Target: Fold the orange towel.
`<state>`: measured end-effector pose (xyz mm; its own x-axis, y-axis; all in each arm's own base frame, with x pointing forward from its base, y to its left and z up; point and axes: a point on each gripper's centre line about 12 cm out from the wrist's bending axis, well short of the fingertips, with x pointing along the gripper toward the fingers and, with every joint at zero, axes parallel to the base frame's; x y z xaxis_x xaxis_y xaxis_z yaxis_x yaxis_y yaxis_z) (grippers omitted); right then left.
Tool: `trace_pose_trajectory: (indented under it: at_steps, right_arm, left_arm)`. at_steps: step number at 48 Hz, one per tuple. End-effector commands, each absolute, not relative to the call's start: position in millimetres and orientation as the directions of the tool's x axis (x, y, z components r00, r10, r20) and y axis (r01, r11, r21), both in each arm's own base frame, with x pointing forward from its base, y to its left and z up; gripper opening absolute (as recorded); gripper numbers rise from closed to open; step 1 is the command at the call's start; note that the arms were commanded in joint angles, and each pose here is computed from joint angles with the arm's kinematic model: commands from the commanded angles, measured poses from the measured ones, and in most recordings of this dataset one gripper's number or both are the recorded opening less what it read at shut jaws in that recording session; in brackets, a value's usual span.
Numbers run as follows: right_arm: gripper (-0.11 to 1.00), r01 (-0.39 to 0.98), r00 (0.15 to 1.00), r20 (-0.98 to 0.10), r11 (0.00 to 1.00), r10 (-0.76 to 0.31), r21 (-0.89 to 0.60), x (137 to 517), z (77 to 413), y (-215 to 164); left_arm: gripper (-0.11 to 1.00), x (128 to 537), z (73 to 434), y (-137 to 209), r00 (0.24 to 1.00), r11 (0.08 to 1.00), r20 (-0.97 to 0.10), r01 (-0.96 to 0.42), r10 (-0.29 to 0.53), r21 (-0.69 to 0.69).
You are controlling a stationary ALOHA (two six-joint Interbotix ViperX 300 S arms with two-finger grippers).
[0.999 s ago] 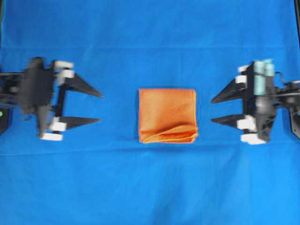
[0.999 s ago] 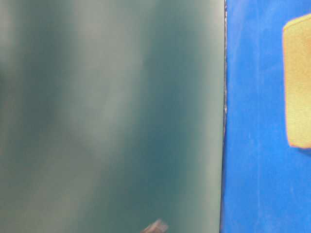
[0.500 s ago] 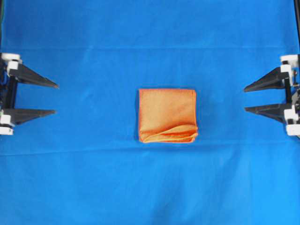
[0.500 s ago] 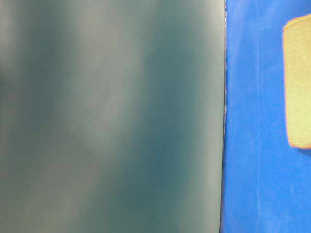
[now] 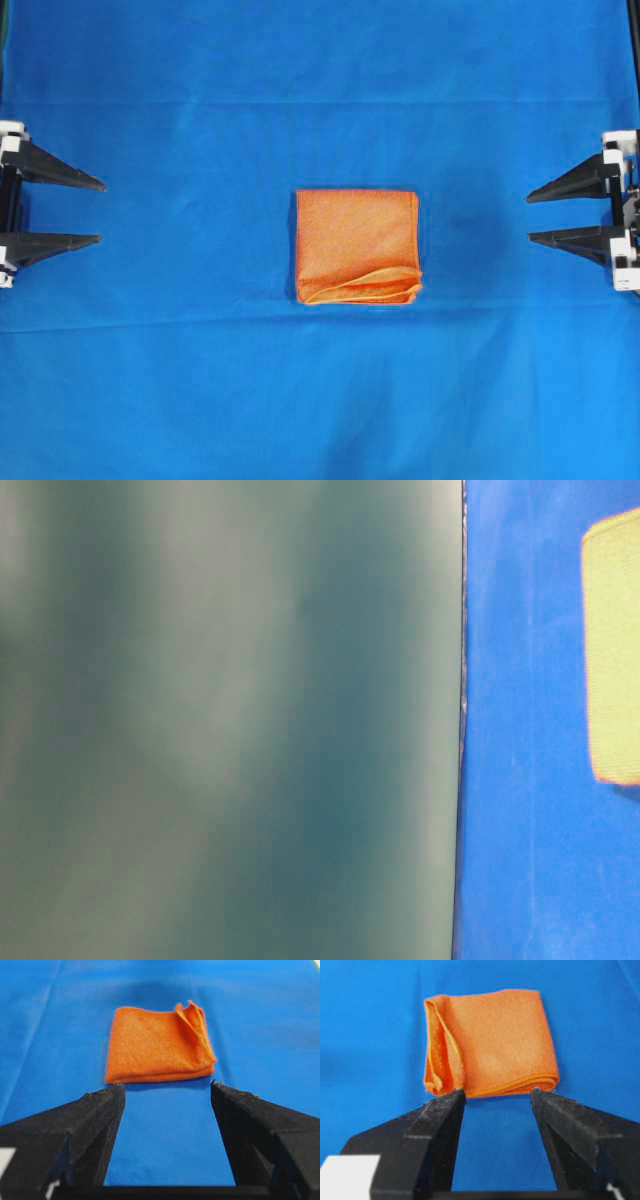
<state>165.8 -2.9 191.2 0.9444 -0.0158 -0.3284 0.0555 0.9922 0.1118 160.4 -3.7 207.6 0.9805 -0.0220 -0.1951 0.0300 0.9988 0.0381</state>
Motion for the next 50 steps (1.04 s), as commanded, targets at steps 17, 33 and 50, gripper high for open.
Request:
trace_pose_trajectory:
  at_steps: [17, 33, 50]
  right_arm:
    - [0.6, 0.054, 0.95, -0.311, 0.991, -0.015, 0.119, 168.5, 196.8, -2.8]
    - [0.6, 0.054, 0.951, -0.308, 0.991, -0.015, 0.119, 168.8, 198.1, -2.9]
    - [0.6, 0.053, 0.952, -0.305, 0.991, -0.015, 0.119, 169.0, 198.9, -2.9]
  left_arm:
    - [0.64, 161.2, 209.0, -2.7, 0.982, 0.999, -0.189, 0.021, -0.016, 0.028]
    - [0.64, 161.4, 209.8, -2.9, 0.982, 0.999, -0.186, 0.023, -0.017, 0.028]
    - [0.64, 161.4, 210.9, -2.9, 0.983, 0.999, -0.182, 0.023, -0.017, 0.028]
